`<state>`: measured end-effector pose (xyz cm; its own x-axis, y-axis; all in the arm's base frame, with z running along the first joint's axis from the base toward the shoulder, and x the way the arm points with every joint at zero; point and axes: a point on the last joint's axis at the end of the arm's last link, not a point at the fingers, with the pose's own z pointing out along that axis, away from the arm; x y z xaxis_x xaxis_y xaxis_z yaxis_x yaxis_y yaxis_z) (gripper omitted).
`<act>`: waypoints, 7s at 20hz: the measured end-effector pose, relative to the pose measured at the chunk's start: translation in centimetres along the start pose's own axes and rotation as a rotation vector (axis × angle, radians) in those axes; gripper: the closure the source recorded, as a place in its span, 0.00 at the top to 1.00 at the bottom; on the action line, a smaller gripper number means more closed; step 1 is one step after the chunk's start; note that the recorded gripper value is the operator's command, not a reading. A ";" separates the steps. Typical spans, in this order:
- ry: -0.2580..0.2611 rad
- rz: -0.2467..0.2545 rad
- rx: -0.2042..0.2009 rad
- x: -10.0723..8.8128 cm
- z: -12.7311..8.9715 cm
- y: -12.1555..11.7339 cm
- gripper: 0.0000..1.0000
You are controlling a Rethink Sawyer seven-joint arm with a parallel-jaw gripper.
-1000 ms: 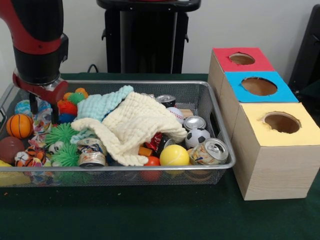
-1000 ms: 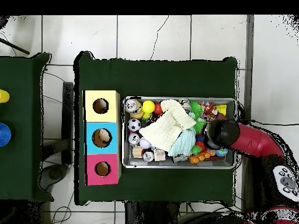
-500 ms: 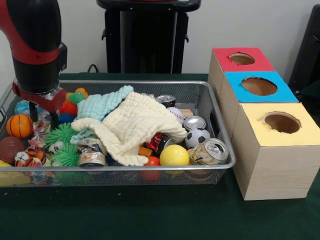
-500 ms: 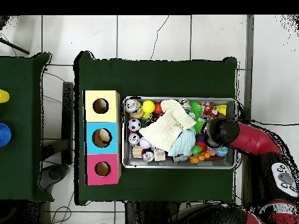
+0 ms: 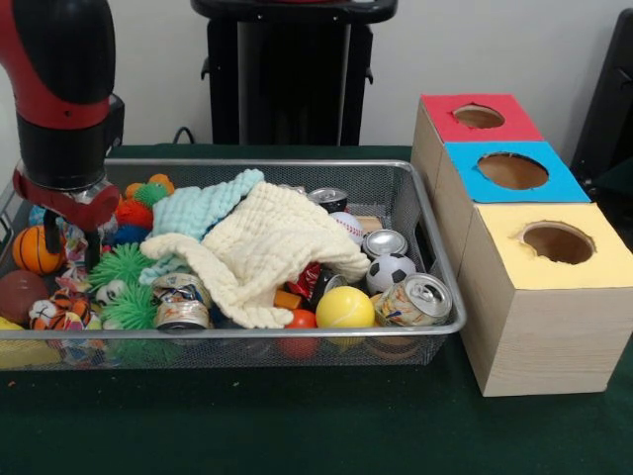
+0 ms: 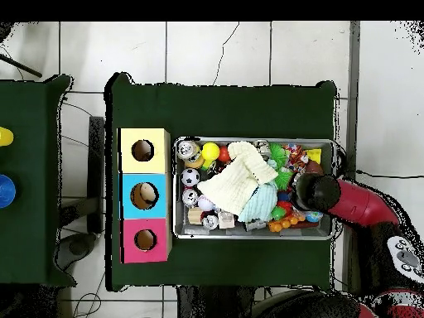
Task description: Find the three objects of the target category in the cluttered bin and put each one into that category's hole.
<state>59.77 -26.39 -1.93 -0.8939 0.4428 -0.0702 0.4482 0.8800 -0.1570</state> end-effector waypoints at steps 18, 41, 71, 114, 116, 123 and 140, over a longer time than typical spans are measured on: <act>-0.105 -0.011 -0.023 1.7 2.6 1.2 1.00; -0.179 -0.038 0.019 2.5 2.8 2.2 0.00; -0.020 0.063 0.042 -2.8 -14.4 2.6 0.00; -0.001 -0.014 0.211 -12.5 -33.0 18.7 0.00; -0.010 -0.014 0.216 -12.5 -33.2 19.3 0.00; -0.039 -0.013 0.232 -11.7 -33.7 22.3 0.00; -0.072 0.039 0.230 -10.3 -33.5 28.3 0.00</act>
<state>81.88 -0.29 27.30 -0.8778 0.4552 -0.1493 0.4764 0.7963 -0.3727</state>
